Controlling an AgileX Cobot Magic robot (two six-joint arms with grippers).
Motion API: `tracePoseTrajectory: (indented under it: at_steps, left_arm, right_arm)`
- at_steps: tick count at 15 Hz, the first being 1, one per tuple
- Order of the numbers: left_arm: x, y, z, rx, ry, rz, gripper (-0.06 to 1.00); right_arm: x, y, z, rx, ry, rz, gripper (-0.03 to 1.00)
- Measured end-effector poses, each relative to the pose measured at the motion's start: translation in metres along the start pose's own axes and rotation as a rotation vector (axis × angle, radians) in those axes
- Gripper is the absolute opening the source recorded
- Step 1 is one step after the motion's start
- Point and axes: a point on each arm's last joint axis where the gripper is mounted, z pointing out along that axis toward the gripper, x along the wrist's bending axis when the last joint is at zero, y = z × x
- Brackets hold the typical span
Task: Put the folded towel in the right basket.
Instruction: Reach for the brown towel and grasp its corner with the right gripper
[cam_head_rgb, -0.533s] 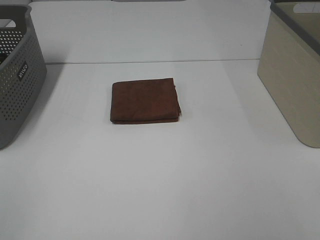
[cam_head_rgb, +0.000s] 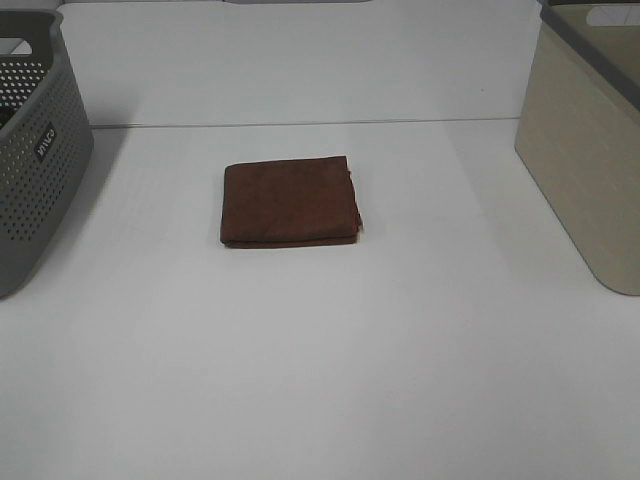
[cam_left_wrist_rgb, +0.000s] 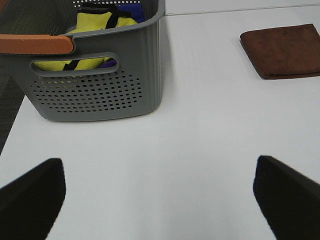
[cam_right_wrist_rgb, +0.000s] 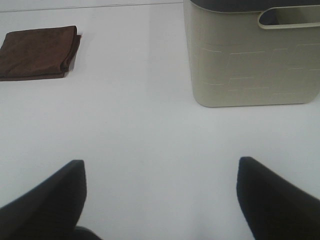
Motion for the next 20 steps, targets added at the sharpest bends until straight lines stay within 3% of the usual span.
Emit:
tracePoseTrajectory:
  at_steps: [20]
  left_arm:
    - [0.0, 0.0, 0.0, 0.0, 0.0, 0.0, 0.97]
  right_arm:
    - [0.0, 0.0, 0.0, 0.0, 0.0, 0.0, 0.78]
